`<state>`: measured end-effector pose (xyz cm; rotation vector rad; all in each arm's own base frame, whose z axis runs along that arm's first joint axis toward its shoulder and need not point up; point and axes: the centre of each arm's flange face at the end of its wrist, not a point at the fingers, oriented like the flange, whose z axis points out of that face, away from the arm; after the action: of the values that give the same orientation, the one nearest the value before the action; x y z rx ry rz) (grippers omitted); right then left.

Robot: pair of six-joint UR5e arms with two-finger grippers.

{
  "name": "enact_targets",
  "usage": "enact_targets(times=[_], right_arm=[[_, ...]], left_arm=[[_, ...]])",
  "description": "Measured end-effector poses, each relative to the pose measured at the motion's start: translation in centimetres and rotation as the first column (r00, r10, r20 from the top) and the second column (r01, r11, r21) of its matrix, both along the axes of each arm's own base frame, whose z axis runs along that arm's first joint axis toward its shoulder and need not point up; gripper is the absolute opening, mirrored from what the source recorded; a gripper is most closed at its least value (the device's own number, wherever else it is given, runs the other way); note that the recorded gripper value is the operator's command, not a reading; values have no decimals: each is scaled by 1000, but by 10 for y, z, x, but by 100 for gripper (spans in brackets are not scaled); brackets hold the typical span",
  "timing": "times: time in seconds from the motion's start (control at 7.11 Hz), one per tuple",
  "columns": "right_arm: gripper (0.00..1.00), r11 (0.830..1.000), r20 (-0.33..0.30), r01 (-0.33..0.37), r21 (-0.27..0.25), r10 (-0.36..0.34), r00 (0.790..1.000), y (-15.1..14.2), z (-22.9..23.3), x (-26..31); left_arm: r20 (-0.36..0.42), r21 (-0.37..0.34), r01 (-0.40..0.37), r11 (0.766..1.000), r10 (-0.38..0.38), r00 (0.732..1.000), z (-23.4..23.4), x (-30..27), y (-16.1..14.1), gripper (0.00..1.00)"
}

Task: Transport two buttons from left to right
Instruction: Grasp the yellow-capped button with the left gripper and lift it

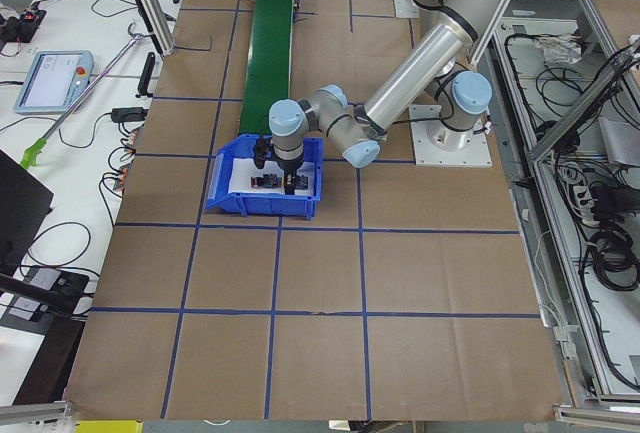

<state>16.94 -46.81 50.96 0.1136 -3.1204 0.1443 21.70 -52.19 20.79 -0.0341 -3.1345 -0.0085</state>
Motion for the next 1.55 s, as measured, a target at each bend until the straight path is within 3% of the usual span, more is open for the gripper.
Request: enact_targets(times=[0.14,0.42,0.84,1.55], right_arm=[[100,1000,0,0,0,0,1000,0,0,0],[100,1000,0,2,1,-2,1000,-1,0,0],[100,1000,2,3,-1,-3,1000,-1,0,0],[100,1000,2,3,-7,-3,1000,-1,3,0]], left_arm=[[1,2,-3,1000,3,1000,1,0,0,26],[-2,9,-9,1000,9,1000,1,-1,1,8],[-6,27,-17,999,17,1000,29,1,1,8],[35,52,-12,999,10,999,163,15,-28,9]])
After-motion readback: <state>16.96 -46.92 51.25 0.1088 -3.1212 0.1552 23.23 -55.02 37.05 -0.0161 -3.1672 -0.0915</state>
